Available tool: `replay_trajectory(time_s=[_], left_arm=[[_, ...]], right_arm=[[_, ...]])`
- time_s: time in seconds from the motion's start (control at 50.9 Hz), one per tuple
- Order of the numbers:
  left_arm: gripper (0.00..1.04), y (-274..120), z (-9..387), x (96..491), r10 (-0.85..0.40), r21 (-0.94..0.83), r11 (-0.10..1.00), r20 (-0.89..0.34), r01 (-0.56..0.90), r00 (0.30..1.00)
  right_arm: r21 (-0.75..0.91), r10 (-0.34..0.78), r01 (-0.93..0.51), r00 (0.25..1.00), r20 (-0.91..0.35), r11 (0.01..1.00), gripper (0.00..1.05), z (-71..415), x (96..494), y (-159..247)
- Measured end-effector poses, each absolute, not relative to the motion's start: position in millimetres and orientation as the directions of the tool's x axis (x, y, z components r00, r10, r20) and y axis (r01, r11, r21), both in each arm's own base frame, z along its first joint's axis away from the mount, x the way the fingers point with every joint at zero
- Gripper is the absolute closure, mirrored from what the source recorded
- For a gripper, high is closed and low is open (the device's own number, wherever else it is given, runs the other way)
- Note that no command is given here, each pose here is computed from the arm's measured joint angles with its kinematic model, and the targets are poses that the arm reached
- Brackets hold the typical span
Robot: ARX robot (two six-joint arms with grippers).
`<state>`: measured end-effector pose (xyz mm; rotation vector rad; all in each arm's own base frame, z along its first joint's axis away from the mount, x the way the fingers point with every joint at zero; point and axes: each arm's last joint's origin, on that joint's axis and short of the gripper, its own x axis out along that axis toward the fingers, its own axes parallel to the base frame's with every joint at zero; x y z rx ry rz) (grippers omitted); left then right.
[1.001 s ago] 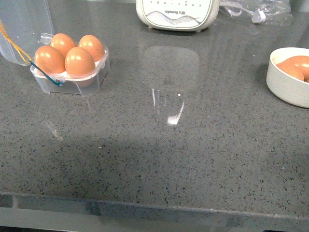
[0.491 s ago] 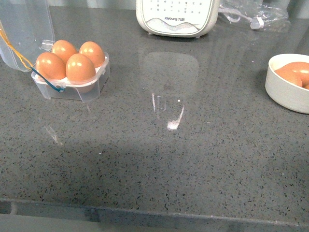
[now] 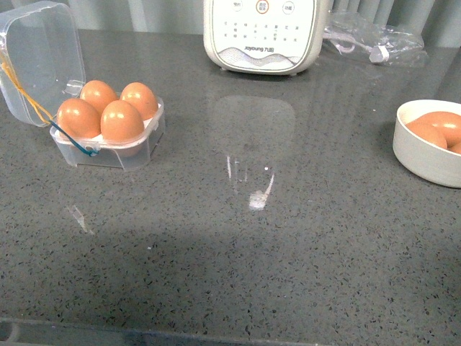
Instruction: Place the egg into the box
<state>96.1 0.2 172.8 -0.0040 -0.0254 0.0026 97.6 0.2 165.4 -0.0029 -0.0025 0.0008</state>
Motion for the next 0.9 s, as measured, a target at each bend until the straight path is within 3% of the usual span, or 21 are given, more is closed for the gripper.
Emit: replay_trajectory(time_s=[0.079, 0.216, 0.353, 0.569, 0.903], left_arm=[[0.07, 0.2, 172.8, 96.1, 0.002, -0.005, 1.0, 0.025, -0.002, 1.0], [0.07, 4.8, 167.6, 106.7, -0.042, -0.361, 0.931, -0.242, -0.05, 0.969], [0.07, 15.4, 177.0, 127.1, 0.0, -0.523, 0.844, -0.223, -0.119, 0.975], [0.07, 35.9, 202.1, 169.4, 0.098, -0.481, 0.868, -0.086, -0.127, 0.992], [0.07, 45.8, 199.8, 233.5, 0.154, -0.294, 0.945, 0.009, -0.145, 0.988]], right_arm=[[-0.003, 0.001, -0.001, 1.0, 0.002, 1.0, 0.07, 165.4, 97.6, 0.2], [-0.003, 0.004, -0.004, 1.0, 0.003, 1.0, 0.07, 165.4, 97.6, 0.3], [-0.002, 0.001, -0.001, 1.0, 0.002, 1.0, 0.07, 165.4, 97.6, 0.2], [-0.003, 0.002, -0.002, 1.0, 0.003, 1.0, 0.07, 165.4, 97.6, 0.2], [-0.003, 0.002, -0.002, 1.0, 0.003, 1.0, 0.07, 165.4, 97.6, 0.2]])
